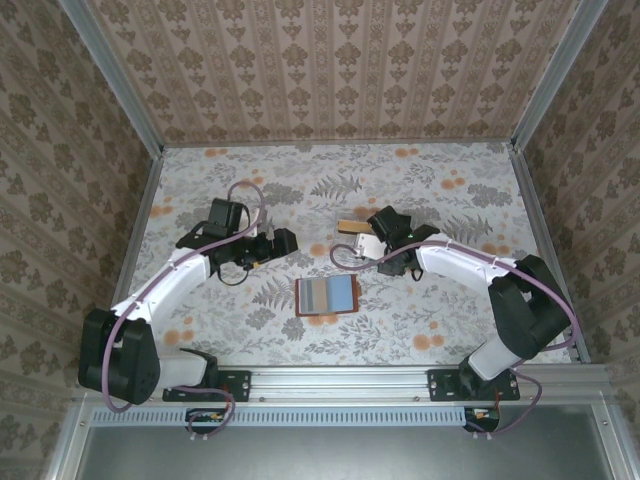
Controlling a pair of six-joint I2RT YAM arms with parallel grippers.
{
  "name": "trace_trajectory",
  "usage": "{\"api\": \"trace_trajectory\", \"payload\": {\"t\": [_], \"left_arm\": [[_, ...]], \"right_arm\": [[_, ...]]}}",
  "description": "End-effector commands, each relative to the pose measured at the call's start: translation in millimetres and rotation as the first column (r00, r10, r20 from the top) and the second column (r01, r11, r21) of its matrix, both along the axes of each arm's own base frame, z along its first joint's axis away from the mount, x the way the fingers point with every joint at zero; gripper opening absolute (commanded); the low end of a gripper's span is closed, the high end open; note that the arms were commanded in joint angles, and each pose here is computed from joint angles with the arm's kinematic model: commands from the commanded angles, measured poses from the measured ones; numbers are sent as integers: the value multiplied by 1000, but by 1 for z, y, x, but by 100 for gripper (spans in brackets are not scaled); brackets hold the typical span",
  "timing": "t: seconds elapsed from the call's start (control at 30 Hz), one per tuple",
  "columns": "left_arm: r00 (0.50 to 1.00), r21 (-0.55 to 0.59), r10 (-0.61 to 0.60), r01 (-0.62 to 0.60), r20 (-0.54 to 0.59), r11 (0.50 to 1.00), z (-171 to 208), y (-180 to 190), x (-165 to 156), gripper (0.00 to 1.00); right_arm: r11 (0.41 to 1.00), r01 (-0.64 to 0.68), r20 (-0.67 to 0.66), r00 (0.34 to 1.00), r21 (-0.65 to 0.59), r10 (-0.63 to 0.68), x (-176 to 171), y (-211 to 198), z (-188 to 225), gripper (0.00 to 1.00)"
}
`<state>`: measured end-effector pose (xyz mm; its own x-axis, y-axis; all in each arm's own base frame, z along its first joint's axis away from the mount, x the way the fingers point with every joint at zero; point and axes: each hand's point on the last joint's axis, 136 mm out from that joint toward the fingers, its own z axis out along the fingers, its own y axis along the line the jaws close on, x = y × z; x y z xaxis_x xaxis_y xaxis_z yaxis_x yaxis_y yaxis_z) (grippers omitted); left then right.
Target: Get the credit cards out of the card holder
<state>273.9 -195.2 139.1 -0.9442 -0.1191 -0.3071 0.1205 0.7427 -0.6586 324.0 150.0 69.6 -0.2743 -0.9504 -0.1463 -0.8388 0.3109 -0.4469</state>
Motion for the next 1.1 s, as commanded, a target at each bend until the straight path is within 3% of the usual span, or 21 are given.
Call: {"api": "trace_trajectory", "payload": {"t": [0.0, 0.23, 0.57, 0.73, 0.8, 0.9, 1.07], "left_arm": [[1000, -19, -13, 13, 29, 1000, 5, 0, 1, 100], [1000, -19, -12, 13, 26, 1000, 4, 0, 0, 100], [1000, -41, -18, 18, -3, 999, -3, -4, 0, 98], [998, -47, -18, 16, -54, 999, -16, -10, -1, 84], [997, -43, -24, 21, -76, 999, -22, -13, -3, 73], [993, -32, -38, 34, -108, 999, -29, -19, -8, 54], [986, -4, -64, 64, -154, 998, -43, -28, -20, 38]], "right_arm": [[999, 48, 50, 998, -23, -47, 13, -8, 4, 26], [994, 109, 93, 990, 12, -110, 23, -10, 16, 27], [946, 222, 78, 966, 237, -246, 4, 3, 51, 33], [837, 348, -30, 928, 422, -371, -13, 25, 67, 27], [778, 395, -83, 909, 489, -409, -20, 39, 70, 25], [733, 423, -135, 897, 533, -420, -31, 63, 63, 23], [634, 563, -286, 823, 531, -491, -49, 93, 36, 15]]}}
